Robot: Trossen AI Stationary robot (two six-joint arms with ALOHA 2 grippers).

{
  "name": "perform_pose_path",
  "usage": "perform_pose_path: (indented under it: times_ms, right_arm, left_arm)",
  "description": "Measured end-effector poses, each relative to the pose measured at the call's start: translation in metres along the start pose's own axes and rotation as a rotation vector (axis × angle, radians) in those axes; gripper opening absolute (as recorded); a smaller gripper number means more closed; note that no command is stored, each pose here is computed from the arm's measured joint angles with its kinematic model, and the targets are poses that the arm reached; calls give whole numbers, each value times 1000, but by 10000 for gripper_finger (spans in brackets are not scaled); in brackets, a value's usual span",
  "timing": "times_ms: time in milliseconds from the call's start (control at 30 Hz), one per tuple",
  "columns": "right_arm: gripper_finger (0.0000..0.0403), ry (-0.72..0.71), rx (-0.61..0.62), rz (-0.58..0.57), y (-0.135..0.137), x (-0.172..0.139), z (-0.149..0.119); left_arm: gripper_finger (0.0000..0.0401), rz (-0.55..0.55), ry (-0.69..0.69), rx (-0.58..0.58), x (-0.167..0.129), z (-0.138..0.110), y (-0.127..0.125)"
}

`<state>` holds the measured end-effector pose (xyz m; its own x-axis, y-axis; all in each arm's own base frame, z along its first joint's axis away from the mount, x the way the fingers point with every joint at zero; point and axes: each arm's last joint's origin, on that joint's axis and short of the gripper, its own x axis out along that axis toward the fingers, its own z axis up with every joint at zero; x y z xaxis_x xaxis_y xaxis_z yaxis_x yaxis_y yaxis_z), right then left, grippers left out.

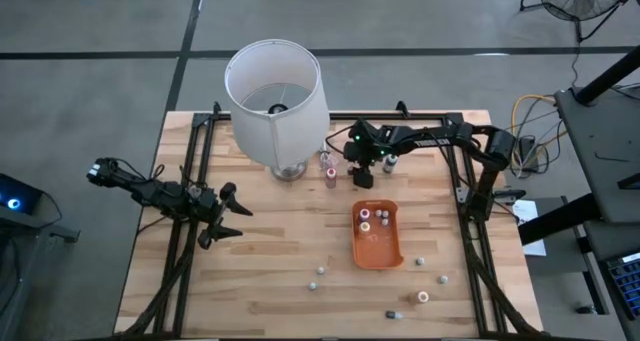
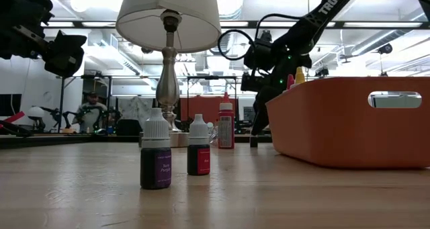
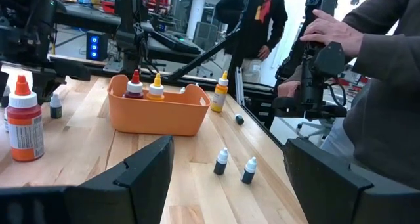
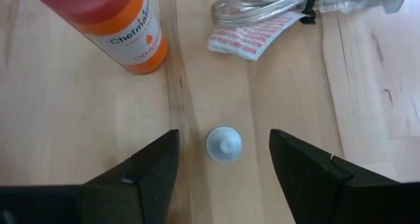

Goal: Pick & Place food coloring
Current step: Put the small food coloring bottle into the orange bin

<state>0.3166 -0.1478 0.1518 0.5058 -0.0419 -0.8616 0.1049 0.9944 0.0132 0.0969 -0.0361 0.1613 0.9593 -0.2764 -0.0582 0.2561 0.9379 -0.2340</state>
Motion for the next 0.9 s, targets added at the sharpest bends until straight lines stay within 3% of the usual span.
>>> perform_pose_path:
  times_ms: [200,633,900]
  right_arm:
    - [202,18,0,5,1,0,-2]
    - [103,20,-1,5,1,0,-2]
    - [66,19,1,6,2,0,-1]
  left_arm:
    - [258,0,0,0,0,0,0]
    - [259,0,0,0,0,0,0]
    - [259,0,0,0,0,0,0]
